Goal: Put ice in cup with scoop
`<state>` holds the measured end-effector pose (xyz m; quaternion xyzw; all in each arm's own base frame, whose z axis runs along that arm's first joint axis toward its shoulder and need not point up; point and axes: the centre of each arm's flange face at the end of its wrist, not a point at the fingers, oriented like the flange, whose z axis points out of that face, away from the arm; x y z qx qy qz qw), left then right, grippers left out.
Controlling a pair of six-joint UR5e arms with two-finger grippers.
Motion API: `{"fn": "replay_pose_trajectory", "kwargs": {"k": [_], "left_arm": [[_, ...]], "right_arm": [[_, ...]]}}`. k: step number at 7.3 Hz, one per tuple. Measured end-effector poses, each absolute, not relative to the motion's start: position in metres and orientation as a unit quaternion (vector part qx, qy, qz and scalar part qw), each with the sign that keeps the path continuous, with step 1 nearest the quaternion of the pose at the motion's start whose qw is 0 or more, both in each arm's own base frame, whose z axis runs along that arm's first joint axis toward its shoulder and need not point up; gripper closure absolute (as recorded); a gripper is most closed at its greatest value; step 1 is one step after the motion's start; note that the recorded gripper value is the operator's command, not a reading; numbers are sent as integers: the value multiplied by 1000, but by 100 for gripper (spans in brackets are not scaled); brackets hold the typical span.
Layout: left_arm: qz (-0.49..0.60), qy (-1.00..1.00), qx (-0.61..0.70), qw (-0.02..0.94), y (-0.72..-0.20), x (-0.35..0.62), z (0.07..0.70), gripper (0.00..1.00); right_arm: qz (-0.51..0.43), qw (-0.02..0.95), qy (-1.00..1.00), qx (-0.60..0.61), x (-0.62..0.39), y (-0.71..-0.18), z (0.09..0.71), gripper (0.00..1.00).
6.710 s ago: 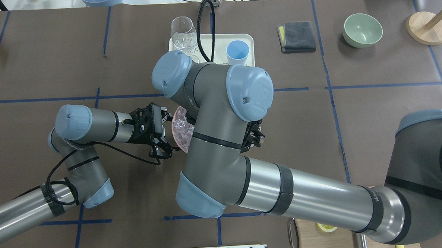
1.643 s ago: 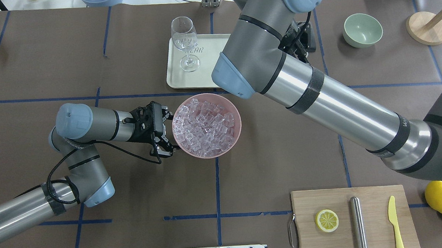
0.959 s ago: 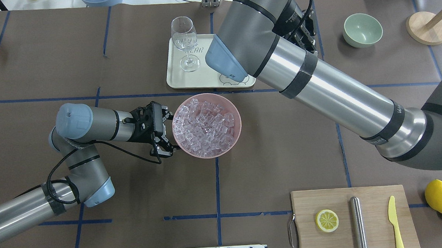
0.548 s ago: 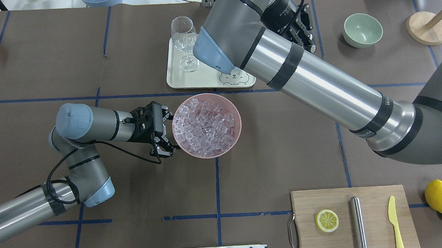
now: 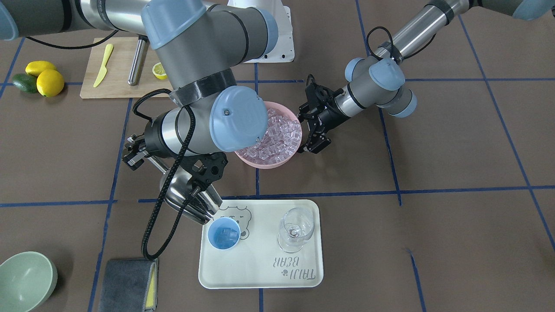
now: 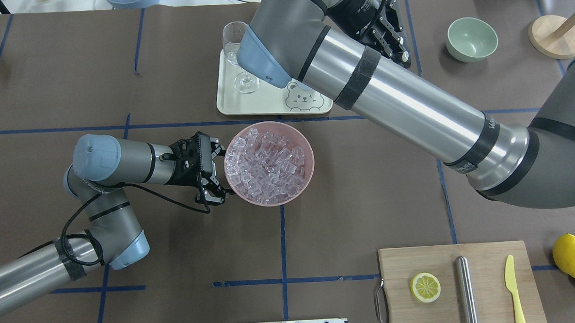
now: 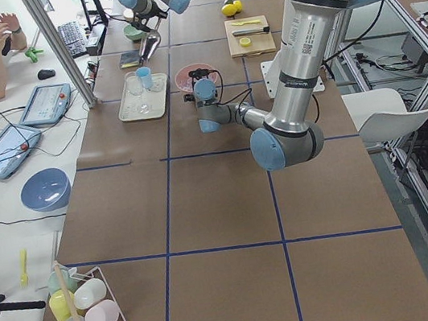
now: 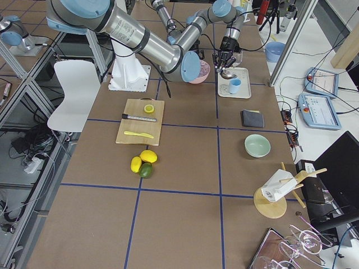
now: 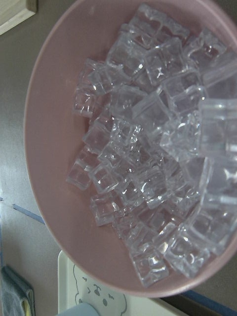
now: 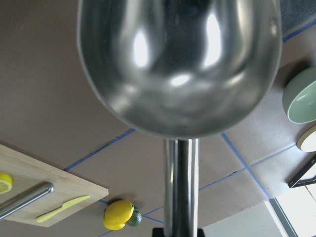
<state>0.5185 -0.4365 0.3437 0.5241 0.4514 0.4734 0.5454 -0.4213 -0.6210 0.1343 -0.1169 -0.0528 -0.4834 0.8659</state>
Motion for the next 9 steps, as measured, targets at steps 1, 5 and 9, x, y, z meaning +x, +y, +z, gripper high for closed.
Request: {"fn": "replay_pose_trajectory", "kwargs": {"k": [1,5,9], "left_arm": [[473,451,524,545,-436,518,344,0],[472,452,527,543,-437,517,343,0],[472,453,527,543,-437,517,343,0]], "right_arm": [[-487,864,-49,-117,-420,-622,133,100],[-547,826,-7,-136,-410,-626,125,100],[-540,832,-33,-122,-407,-630,118,100]]}}
